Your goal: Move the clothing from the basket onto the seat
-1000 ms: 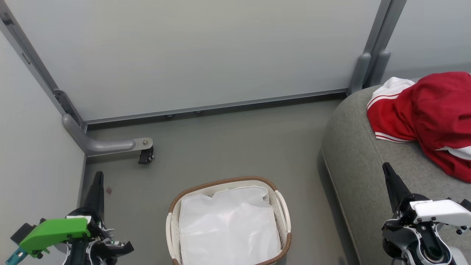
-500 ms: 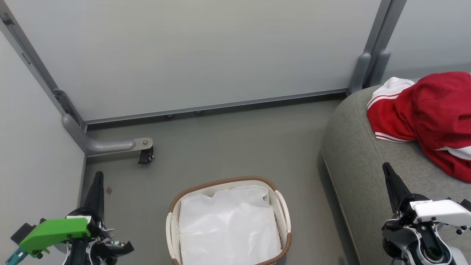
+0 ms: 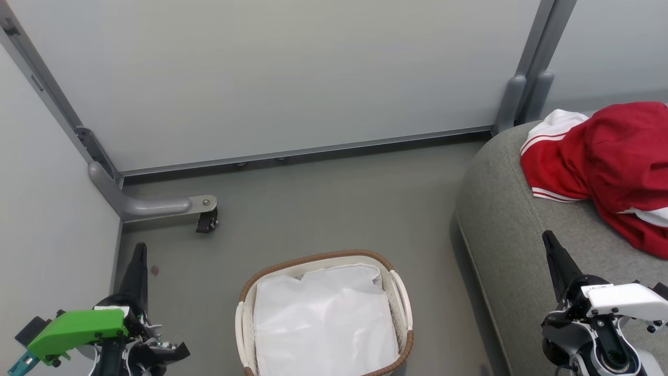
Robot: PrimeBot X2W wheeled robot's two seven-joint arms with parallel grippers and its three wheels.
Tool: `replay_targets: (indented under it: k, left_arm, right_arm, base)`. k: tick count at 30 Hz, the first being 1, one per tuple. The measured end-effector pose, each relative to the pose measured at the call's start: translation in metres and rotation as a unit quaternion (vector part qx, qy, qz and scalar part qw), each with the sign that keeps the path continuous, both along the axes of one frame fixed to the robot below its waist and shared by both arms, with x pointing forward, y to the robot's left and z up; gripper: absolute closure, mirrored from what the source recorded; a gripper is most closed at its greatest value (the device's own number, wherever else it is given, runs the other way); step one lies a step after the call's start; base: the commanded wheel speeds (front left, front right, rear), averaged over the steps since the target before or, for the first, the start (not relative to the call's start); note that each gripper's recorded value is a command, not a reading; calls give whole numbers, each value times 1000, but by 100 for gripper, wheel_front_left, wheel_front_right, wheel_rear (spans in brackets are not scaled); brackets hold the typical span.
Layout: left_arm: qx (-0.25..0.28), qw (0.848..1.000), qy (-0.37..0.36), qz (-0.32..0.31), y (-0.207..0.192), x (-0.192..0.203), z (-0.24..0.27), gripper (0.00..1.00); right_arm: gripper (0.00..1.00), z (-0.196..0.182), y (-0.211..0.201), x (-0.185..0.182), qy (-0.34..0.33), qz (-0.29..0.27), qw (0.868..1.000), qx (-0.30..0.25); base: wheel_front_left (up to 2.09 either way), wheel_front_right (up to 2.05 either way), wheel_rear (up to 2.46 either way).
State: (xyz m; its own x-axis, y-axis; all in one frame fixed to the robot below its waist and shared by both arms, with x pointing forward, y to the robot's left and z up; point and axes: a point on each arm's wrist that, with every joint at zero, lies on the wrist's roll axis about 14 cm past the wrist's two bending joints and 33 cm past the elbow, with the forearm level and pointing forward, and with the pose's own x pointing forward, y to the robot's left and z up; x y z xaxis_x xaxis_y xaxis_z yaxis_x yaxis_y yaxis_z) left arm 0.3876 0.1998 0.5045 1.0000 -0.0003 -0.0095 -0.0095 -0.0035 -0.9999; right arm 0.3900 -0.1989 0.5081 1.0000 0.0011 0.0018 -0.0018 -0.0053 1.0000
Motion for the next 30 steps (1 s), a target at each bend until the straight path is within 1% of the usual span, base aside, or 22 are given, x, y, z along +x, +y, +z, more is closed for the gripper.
replay_targets:
  k: [30]
  left_arm:
    - [0, 1000, 0, 0, 0, 0, 0, 100]
  right_arm:
    - [100, 0, 0, 0, 0, 0, 1000, 0]
  base:
    - [0, 0, 0]
